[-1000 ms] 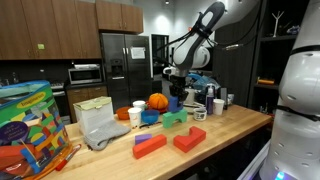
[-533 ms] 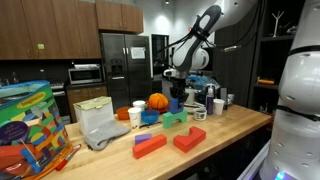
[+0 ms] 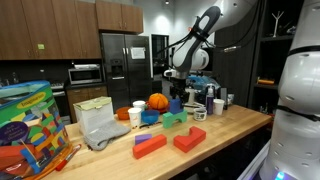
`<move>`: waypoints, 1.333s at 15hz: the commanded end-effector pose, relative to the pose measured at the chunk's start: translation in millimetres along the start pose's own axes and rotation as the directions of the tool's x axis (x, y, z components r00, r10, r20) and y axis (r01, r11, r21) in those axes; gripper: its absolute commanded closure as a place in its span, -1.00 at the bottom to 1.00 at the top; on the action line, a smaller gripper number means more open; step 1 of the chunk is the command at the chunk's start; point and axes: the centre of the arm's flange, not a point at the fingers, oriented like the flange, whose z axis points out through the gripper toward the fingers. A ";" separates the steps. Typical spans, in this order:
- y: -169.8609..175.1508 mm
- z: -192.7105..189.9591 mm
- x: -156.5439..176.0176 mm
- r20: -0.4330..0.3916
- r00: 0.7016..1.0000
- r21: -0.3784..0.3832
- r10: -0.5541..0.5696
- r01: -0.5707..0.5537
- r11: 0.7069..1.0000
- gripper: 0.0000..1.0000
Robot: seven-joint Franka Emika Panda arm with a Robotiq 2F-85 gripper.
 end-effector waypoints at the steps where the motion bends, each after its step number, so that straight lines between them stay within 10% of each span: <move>1: 2.5 -6.1 -2.3 -0.007 1.000 -0.003 -0.004 0.003 1.000 -1.00; 20: -69.9 -12.4 91.2 0.057 0.970 -0.077 -0.238 0.242 0.967 -1.00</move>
